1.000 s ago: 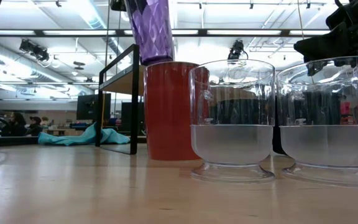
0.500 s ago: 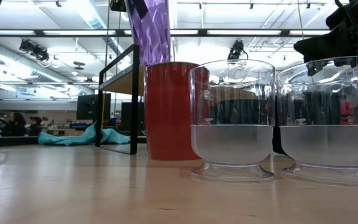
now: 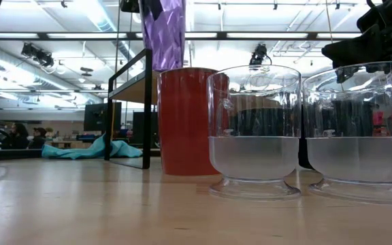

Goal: Stack small to large cups/mugs on shelf
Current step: Put the violet cup on the shelf

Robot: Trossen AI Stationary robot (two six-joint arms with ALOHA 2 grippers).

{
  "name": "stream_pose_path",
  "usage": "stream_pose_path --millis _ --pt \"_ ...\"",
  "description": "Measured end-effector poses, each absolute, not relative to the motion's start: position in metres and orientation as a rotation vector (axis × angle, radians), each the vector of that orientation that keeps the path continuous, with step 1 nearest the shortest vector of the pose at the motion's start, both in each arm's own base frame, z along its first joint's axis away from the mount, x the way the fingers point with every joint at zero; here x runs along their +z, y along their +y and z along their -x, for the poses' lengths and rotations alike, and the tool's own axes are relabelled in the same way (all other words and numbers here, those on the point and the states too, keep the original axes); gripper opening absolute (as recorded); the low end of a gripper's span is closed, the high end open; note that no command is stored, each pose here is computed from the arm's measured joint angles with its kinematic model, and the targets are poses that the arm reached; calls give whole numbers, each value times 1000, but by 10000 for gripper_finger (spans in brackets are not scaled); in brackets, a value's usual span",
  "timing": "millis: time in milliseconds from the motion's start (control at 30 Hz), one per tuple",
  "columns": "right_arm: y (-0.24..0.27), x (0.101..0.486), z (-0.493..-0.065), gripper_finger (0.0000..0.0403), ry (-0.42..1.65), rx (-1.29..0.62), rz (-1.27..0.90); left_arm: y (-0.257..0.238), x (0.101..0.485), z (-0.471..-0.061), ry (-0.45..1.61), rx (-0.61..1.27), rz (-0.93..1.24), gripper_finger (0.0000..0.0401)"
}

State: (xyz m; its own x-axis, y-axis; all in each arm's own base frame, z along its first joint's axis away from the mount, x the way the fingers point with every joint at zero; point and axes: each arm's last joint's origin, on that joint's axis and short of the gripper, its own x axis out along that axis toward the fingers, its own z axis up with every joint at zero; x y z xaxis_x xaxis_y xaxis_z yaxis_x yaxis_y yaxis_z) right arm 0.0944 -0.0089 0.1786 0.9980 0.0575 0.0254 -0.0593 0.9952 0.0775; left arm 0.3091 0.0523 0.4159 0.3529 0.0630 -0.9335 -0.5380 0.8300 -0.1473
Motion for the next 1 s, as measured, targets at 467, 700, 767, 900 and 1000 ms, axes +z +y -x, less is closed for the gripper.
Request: stream_pose_path --millis 467,700,767,900,1000 --pt "-9 179 -94 39 -23 58 -78 48 416 -310 1161 366 521 140" --pt "-9 179 -94 39 -23 58 -78 46 416 -310 1163 356 531 157" --pt "-9 179 -94 39 -23 59 -78 45 416 -310 1164 348 537 157" --pt "-9 179 -94 39 -23 58 -78 42 416 -311 1168 332 544 156" --pt "-9 179 -94 39 -23 58 -78 42 416 -311 1169 333 549 157"
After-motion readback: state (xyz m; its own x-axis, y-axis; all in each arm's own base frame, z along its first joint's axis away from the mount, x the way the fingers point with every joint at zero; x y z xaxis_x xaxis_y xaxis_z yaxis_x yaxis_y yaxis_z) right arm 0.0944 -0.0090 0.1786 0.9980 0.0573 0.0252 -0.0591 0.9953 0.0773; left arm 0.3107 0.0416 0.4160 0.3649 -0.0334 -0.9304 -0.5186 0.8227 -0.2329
